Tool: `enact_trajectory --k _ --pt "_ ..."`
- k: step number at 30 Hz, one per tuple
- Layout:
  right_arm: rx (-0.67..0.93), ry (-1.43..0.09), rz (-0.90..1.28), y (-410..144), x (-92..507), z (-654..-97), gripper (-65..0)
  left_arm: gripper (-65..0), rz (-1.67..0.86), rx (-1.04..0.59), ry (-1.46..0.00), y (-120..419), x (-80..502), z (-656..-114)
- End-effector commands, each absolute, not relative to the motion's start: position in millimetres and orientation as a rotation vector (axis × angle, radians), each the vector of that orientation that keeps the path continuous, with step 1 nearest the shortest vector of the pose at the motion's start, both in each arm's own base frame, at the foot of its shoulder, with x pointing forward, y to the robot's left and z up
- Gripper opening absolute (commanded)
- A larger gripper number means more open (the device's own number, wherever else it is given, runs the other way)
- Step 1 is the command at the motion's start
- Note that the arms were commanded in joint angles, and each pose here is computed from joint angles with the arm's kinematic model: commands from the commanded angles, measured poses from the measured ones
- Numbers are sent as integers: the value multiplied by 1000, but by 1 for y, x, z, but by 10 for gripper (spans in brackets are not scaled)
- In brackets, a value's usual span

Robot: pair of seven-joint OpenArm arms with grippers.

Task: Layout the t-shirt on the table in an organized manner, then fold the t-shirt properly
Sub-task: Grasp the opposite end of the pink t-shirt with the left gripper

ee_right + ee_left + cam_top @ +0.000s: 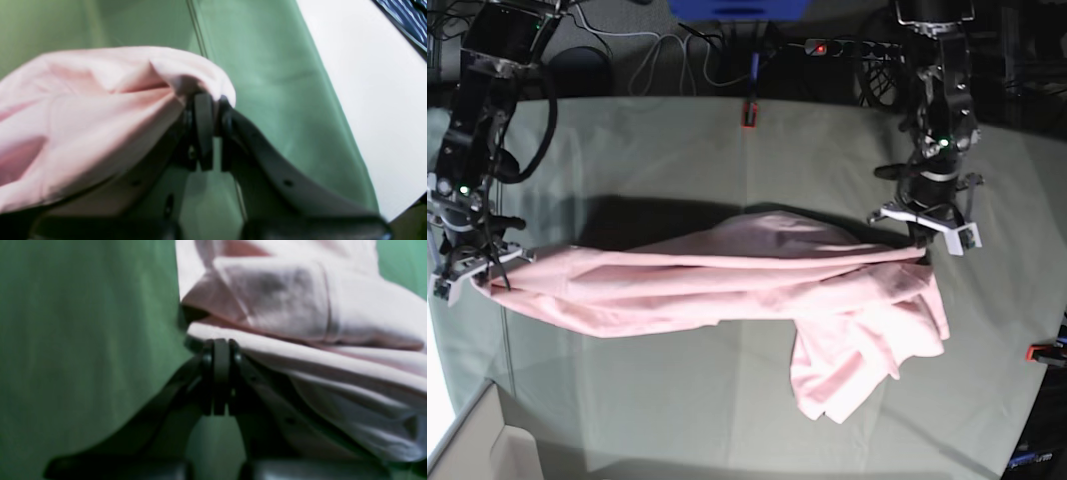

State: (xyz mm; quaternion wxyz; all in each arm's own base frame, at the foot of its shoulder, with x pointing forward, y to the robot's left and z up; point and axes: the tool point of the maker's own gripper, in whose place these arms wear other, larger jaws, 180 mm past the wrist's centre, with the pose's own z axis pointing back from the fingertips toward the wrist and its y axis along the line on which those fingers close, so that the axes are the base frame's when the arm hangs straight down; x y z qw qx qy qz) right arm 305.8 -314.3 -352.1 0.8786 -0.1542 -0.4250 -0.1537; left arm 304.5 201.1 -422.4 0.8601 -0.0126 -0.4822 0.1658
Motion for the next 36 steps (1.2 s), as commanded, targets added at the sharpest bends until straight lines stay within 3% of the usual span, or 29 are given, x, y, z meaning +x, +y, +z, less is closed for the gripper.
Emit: enact_trajectory --k 1,4,10,12,19,36 --pt "-333 -948 -318 -317 316 -336 -650 -644 345 -21 -1067 204 315 -408" --pt "-322 -946 -322 -313 316 -338 -650 -590 358 -50 -1012 193 312 -417" --pt "-323 -933 -321 -312 312 -342 -650 -211 423 -135 -995 187 317 -415" --pt "-323 -932 -320 -312 311 -343 -650 -140 466 -185 -1000 187 319 -413" --pt "-323 -929 -320 -312 310 -344 -650 -123 545 -268 -991 194 319 -414" --pt "-324 -917 -318 -312 306 -347 -650 -124 596 -244 -962 208 329 -439"
